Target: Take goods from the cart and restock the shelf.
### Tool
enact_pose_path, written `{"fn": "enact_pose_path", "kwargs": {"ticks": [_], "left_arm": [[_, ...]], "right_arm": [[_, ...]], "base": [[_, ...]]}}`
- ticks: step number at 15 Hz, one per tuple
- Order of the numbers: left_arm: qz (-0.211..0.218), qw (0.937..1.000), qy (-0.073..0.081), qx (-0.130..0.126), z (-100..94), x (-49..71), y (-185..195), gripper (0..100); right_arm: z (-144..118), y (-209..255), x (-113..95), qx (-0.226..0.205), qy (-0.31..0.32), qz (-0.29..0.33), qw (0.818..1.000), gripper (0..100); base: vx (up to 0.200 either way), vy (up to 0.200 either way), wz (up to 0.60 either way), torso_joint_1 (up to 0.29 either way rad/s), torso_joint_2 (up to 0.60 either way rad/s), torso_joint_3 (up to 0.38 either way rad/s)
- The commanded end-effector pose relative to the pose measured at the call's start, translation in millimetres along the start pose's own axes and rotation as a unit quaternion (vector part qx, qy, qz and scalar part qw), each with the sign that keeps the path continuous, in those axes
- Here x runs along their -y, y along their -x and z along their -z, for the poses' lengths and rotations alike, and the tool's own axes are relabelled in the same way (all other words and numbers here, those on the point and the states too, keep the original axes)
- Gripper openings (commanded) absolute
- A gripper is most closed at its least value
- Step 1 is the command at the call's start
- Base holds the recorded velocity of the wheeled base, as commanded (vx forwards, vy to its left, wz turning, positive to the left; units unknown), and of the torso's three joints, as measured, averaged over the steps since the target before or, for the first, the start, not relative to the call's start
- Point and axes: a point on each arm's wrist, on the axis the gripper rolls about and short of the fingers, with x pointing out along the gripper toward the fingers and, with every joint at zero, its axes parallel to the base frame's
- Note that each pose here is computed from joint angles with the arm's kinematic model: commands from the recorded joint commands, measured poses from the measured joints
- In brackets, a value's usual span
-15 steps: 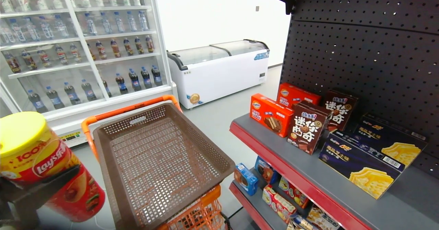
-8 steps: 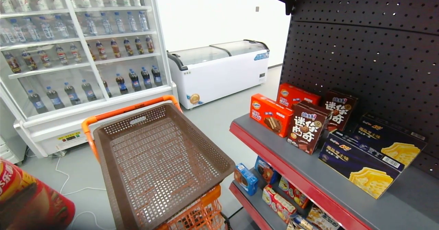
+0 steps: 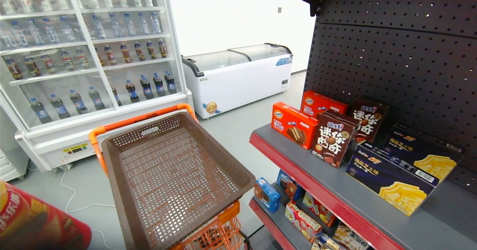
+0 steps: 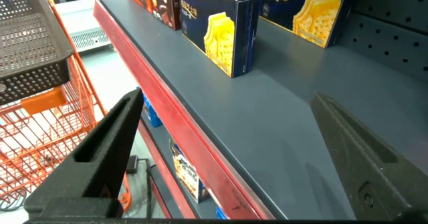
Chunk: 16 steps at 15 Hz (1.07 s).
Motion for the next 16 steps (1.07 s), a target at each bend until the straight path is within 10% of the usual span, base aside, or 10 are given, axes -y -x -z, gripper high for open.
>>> {"fn": "enact_pose_path", "kwargs": {"ticks": [1,6,16], "left_arm": [[0.048,0.9988,0.003,-0.008,9.0,3.3,-0.2,0],[0.083,0.9965,0.005,0.004,2.9,4.3,1.2,0],[0.079,0.9966,0.022,0.002,2.7,4.0,1.0,0]], "right_arm": [[-0.1,-0.1,0.0,0.0,0.0,0.0,1.0,100],[-0.1,-0.1,0.0,0.0,0.0,-0.001,1.0,100],[-0.1,-0.1,0.0,0.0,0.0,-0.001,1.0,100]], "base": [[0.0,0.0,0.0,0.0,0.0,0.0],[0.0,0.0,0.0,0.0,0.0,0.0],[0.0,0.0,-0.6,0.004,0.0,0.0]]}}
